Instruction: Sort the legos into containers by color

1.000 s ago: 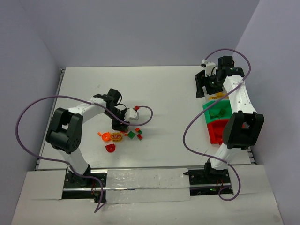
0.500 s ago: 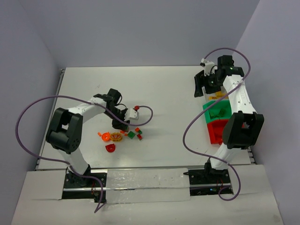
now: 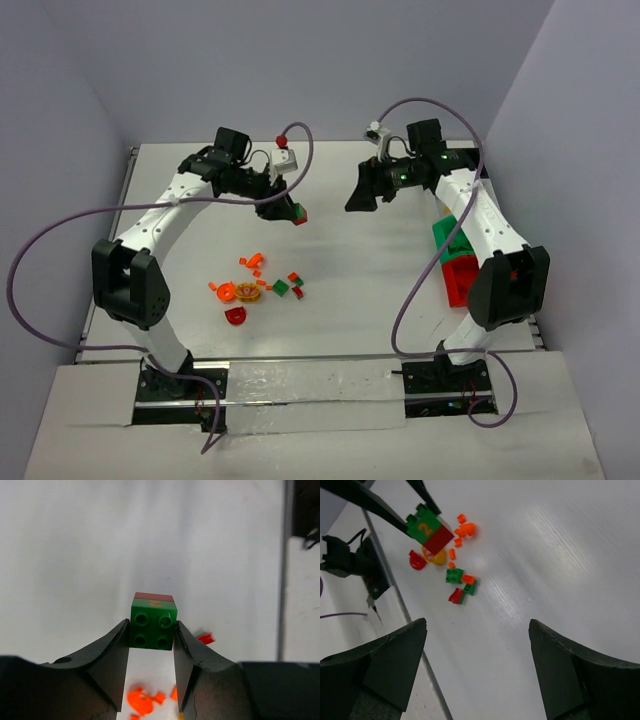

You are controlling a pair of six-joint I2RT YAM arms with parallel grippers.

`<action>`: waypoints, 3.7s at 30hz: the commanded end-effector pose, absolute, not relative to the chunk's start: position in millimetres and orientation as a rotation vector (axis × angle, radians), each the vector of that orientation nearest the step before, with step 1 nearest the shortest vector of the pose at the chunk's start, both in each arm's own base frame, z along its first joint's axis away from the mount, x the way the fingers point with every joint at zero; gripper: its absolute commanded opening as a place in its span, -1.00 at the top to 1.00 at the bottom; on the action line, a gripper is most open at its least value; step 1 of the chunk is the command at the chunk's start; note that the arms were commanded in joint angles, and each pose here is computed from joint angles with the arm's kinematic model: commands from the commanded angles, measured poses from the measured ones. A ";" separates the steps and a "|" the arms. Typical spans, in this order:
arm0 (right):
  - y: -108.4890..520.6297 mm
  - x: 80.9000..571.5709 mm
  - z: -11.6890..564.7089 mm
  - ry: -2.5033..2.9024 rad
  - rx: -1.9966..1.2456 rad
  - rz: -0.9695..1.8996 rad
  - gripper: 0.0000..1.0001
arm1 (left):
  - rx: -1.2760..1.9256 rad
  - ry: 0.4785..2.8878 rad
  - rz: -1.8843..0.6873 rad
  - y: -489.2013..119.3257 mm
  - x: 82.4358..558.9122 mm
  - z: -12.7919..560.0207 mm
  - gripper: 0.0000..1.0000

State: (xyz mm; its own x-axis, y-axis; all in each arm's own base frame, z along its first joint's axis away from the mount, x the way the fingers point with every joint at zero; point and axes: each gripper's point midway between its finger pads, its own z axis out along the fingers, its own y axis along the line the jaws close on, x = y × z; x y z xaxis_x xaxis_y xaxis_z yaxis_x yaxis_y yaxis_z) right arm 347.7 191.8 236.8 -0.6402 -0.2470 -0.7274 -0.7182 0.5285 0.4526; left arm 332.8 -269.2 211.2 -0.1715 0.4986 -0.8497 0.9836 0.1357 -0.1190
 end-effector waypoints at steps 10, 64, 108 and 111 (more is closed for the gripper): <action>273.5 330.3 301.4 1.756 -1.131 1.104 -0.95 | 1.244 1.583 -1.318 -277.8 313.7 278.5 1.00; 313.8 316.0 280.4 1.670 -1.366 1.014 0.41 | 1.186 1.477 -1.313 -283.3 311.8 321.3 1.00; -108.9 196.9 133.3 2.776 -0.485 0.176 0.99 | 1.246 1.720 -0.929 -318.5 352.7 230.5 1.00; -122.6 203.4 129.9 2.793 -0.444 0.103 0.60 | 1.247 1.730 -0.928 -317.9 351.8 227.5 0.99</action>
